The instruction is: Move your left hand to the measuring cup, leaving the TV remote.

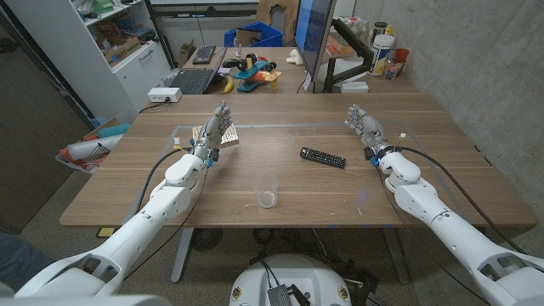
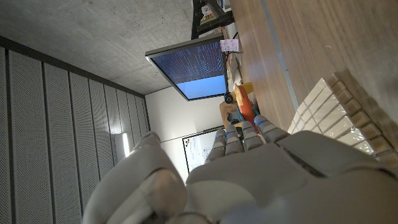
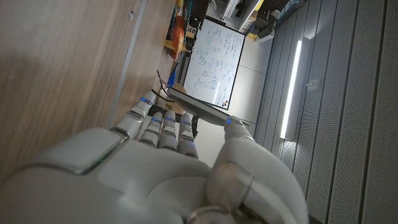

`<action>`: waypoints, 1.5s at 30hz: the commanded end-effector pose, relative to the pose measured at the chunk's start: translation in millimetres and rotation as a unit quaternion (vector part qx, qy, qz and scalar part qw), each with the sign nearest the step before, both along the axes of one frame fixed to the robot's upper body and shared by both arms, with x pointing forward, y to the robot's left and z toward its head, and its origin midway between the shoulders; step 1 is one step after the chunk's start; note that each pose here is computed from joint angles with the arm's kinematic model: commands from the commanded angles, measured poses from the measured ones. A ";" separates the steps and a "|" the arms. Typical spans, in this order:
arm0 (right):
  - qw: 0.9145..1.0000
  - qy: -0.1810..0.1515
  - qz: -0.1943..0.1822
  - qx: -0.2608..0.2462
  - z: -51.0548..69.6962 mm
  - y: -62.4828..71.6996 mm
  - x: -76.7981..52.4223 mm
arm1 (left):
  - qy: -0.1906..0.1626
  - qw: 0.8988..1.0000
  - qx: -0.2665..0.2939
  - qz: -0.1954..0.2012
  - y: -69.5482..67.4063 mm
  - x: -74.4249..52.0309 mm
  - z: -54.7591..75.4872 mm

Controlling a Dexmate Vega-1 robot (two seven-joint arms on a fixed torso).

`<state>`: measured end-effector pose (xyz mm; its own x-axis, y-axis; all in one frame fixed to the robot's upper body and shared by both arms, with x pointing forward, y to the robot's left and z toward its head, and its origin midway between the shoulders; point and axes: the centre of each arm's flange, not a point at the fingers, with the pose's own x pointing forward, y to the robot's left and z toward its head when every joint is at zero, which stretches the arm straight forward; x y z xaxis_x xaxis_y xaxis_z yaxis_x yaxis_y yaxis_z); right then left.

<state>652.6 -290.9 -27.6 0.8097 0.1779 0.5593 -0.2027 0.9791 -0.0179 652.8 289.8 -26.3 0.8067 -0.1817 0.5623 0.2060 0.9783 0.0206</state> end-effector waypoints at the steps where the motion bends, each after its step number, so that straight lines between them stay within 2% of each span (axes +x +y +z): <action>1: 1.000 -0.002 0.000 0.002 -0.1 0.0 -0.2 | -0.001 1.000 0.001 -0.001 -1.9 0.7 0.9; 21: 1.000 -0.003 -0.002 0.004 -1.1 -3.1 -2.6 | -0.004 1.000 0.005 0.002 -0.3 -1.8 2.8; 31: 1.000 -0.004 0.000 0.001 1.3 -0.9 -1.5 | -0.016 1.000 0.013 0.005 0.2 -9.2 3.1; 45: 1.000 -0.005 0.002 -0.001 3.6 3.9 0.9 | -0.027 0.999 0.020 0.012 8.7 -20.2 -1.3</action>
<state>652.1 -290.8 -25.8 0.8047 0.1773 0.5666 -0.2035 0.9789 -0.0172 641.0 293.4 -25.2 0.7893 -0.1852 0.5855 0.1891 0.9804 0.0551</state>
